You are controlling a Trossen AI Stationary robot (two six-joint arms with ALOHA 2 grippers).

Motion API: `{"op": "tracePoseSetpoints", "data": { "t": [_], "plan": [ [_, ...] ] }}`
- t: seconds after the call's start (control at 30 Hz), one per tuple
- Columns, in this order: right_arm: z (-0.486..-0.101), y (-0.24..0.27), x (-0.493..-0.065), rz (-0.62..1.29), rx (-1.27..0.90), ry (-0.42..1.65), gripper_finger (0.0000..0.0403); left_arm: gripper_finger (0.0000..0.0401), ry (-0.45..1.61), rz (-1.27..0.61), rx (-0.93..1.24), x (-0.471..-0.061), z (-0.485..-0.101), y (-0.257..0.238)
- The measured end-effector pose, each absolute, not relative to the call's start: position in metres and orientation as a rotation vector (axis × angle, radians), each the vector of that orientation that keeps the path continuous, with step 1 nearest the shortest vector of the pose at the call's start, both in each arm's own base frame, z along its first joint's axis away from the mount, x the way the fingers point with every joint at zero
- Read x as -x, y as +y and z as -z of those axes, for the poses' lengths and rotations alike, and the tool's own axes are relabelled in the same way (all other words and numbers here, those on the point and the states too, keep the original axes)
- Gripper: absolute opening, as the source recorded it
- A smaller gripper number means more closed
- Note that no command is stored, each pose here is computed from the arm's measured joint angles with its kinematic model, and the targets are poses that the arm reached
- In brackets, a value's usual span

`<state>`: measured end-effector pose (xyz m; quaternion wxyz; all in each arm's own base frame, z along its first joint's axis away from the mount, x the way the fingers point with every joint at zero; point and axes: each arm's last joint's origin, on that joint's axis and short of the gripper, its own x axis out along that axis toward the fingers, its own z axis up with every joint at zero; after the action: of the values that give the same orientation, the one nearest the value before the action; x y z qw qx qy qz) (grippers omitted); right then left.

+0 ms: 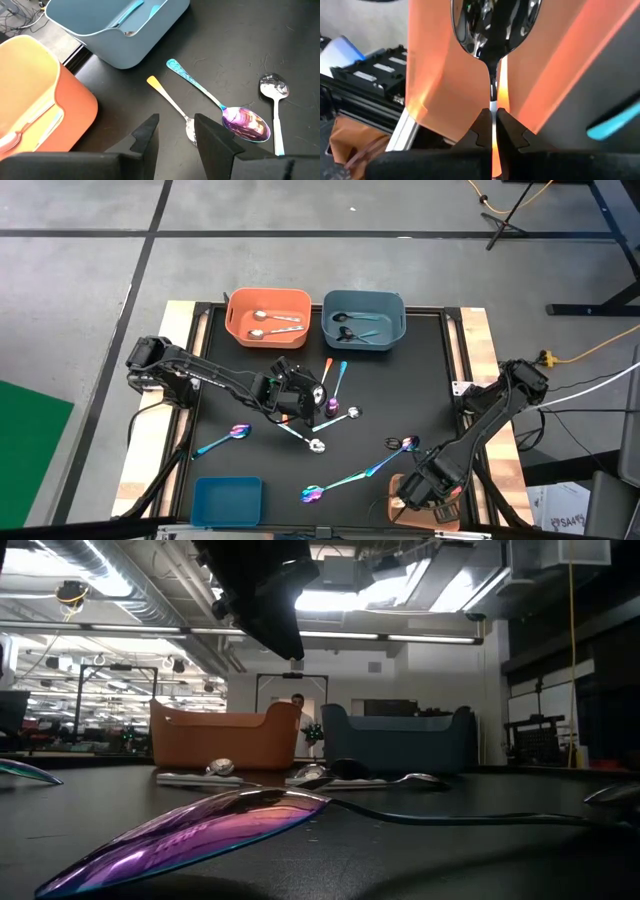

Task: Sort silverware by color (type)
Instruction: Put the orange spoon into the bottom orange bin

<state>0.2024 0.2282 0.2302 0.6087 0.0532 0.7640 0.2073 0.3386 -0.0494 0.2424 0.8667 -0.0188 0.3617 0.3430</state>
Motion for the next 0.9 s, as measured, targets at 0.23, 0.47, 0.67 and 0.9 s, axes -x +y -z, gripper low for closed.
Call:
{"op": "tracePoseSetpoints", "data": {
  "t": [0.23,0.47,0.67,0.9],
  "plan": [
    [-0.213,0.232,-0.198,-0.566,-0.143,1.772,0.0000,0.0118,0.757,-0.718,0.039,-0.339,-0.242,-0.049],
    [-0.203,0.238,-0.197,-0.609,-0.122,1.689,0.0000,0.0118,0.757,-0.718,0.039,-0.339,-0.242,-0.049],
    [-0.200,0.239,-0.199,-0.593,-0.109,1.640,0.0000,0.0118,0.757,-0.719,0.039,-0.339,-0.242,-0.049],
    [-0.200,0.238,-0.199,-0.585,-0.104,1.640,0.0000,0.0118,0.756,-0.720,0.043,-0.339,-0.242,-0.049]
  ]
}}
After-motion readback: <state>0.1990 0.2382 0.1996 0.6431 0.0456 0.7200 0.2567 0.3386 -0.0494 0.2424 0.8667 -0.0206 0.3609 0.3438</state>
